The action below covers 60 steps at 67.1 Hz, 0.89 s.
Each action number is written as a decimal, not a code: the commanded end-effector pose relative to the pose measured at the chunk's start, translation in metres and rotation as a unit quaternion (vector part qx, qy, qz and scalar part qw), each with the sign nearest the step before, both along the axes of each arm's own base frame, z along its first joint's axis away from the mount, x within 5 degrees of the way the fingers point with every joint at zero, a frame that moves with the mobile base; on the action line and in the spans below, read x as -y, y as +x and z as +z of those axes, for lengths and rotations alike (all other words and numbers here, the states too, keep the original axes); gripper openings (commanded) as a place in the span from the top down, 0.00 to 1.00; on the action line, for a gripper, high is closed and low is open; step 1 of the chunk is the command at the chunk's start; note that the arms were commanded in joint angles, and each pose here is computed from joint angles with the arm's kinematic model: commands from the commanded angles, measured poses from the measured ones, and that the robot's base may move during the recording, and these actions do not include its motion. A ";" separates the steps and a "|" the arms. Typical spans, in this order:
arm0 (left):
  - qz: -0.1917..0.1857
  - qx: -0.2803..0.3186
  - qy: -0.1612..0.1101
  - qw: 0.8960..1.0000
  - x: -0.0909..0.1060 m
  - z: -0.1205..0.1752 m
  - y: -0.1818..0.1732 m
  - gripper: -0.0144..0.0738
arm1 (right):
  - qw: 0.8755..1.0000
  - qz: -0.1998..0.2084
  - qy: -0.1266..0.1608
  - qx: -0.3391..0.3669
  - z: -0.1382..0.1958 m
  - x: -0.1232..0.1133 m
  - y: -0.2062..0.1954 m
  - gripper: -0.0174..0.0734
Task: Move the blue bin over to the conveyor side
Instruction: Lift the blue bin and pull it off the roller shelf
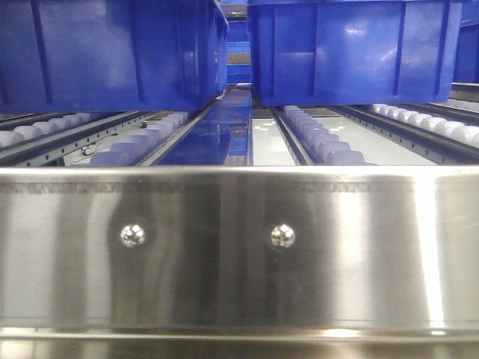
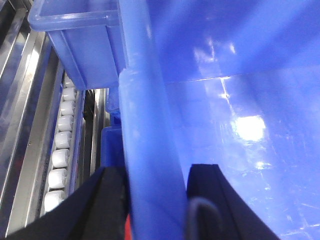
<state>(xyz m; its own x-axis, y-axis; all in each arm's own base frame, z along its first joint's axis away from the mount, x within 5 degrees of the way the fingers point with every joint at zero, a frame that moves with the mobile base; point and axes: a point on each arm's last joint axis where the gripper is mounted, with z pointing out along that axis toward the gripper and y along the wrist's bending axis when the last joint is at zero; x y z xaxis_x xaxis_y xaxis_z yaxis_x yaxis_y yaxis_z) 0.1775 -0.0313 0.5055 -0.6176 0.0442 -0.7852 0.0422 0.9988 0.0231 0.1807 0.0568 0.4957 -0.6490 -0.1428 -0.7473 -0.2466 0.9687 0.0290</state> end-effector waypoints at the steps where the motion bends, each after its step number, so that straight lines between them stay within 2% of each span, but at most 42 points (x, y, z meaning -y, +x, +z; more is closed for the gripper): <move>1: -0.025 0.061 -0.019 0.998 0.004 0.015 -0.004 0.86 | 0.998 0.011 0.016 0.063 0.015 -0.001 -0.002 0.89; 60: -0.025 0.061 -0.019 0.998 0.004 0.015 -0.004 0.86 | 0.998 0.011 0.016 0.063 0.015 -0.001 -0.002 0.89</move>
<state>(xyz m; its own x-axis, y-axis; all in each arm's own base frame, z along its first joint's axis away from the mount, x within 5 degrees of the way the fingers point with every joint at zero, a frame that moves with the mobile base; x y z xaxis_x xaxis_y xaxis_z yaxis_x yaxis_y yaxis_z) 0.1782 -0.0314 0.5052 -0.6189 0.0446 -0.7842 0.0423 0.9988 0.0235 0.1815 0.0570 0.4953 -0.6505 -0.1433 -0.7458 -0.2465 0.9687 0.0289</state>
